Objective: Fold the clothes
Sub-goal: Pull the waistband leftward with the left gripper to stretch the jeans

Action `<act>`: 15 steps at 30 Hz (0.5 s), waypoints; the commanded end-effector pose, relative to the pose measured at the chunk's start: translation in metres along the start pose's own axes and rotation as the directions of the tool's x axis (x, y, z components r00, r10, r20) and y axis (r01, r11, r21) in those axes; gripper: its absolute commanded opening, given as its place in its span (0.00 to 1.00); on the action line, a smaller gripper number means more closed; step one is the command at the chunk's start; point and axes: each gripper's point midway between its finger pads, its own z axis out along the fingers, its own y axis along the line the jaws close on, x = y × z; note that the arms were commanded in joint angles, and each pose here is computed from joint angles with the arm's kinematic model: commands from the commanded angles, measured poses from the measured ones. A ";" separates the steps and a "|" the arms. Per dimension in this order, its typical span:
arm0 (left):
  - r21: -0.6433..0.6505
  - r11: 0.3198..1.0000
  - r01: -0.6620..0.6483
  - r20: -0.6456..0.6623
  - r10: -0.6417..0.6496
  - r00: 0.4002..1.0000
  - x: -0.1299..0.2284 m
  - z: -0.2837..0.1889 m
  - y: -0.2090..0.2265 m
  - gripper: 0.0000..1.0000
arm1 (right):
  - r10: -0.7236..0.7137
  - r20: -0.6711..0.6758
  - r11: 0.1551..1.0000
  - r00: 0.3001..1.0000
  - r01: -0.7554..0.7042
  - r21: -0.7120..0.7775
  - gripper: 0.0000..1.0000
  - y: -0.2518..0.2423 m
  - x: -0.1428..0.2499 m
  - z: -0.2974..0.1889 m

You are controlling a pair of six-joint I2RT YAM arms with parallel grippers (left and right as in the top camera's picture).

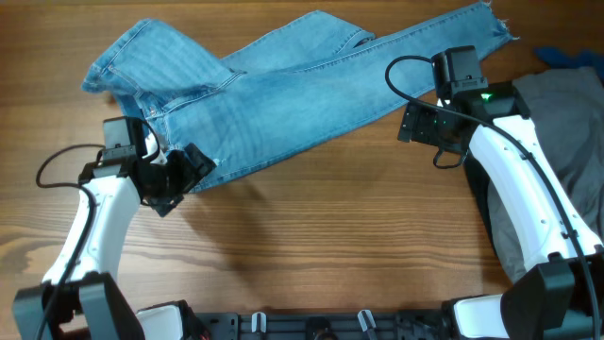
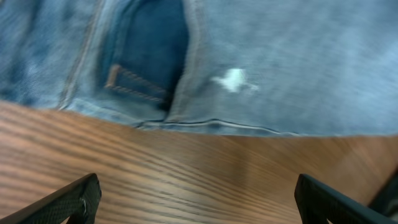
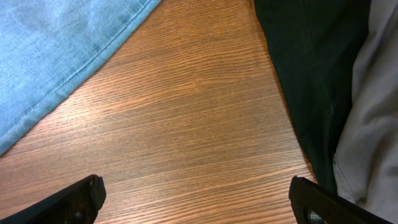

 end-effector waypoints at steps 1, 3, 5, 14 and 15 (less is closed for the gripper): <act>-0.071 0.985 0.156 0.016 -0.155 0.988 -0.005 0.012 0.015 1.00 | 0.002 0.031 1.000 1.000 -0.001 -0.025 1.00 0.002 -0.007 -0.010; -0.088 0.973 0.213 0.032 -0.211 0.977 -0.009 0.018 0.019 1.00 | 0.001 0.028 1.000 1.000 0.000 -0.023 1.00 0.002 -0.006 -0.010; -0.118 0.952 0.282 0.052 -0.278 0.959 -0.011 0.022 0.026 1.00 | 0.000 0.024 1.000 1.000 0.000 -0.022 1.00 0.001 -0.005 -0.010; -0.223 0.846 0.484 0.123 -0.469 0.875 -0.015 0.042 0.055 0.65 | -0.001 0.017 1.000 1.000 0.001 -0.018 1.00 0.001 -0.003 -0.010; -0.235 0.843 0.484 0.142 -0.463 0.875 -0.017 0.041 0.059 0.45 | -0.001 0.017 1.000 1.000 0.001 -0.018 1.00 0.001 -0.003 -0.010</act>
